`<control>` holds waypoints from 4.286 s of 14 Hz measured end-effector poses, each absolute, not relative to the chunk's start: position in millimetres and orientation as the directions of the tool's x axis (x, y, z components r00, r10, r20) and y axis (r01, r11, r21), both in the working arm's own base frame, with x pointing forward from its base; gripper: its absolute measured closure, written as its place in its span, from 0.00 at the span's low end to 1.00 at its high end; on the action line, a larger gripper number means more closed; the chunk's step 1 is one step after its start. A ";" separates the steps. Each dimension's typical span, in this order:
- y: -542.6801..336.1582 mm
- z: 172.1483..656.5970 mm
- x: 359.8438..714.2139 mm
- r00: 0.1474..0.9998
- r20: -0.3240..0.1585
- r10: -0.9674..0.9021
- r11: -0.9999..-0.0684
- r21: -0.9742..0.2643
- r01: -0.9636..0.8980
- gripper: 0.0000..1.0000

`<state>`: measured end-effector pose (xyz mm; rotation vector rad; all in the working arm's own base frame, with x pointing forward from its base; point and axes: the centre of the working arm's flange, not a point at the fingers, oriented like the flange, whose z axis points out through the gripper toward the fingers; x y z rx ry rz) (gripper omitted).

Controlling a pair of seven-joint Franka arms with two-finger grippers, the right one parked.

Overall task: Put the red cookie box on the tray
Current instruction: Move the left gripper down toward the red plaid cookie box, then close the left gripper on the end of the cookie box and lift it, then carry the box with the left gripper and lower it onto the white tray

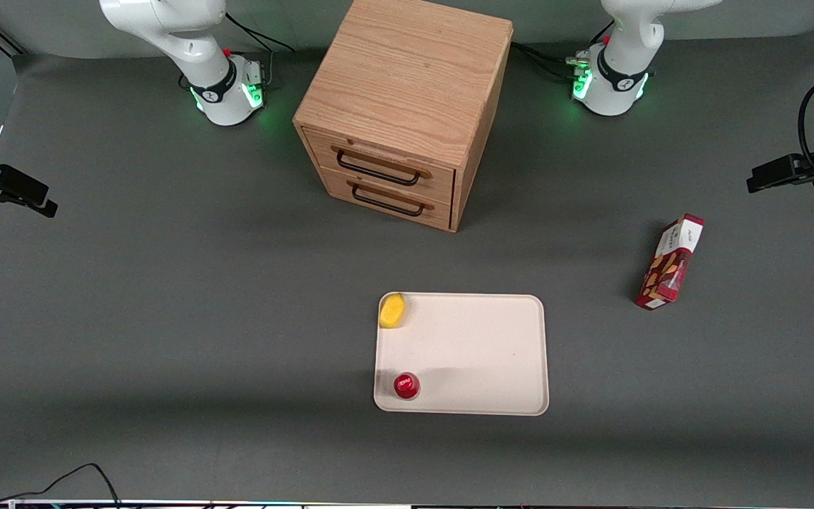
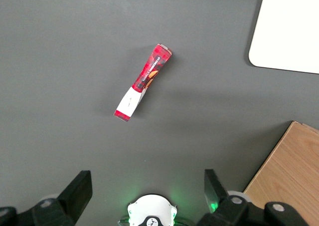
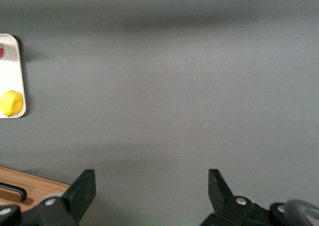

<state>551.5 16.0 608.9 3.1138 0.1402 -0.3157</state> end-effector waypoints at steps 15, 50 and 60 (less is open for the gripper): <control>66.1 464.6 555.7 0.905 -0.224 -0.361 -0.932 0.077 -0.353 0.00; -240.9 367.5 648.2 0.991 -0.033 0.132 -0.991 0.008 0.133 0.87; -265.3 260.5 670.0 0.986 0.105 0.131 -0.991 0.007 0.131 0.48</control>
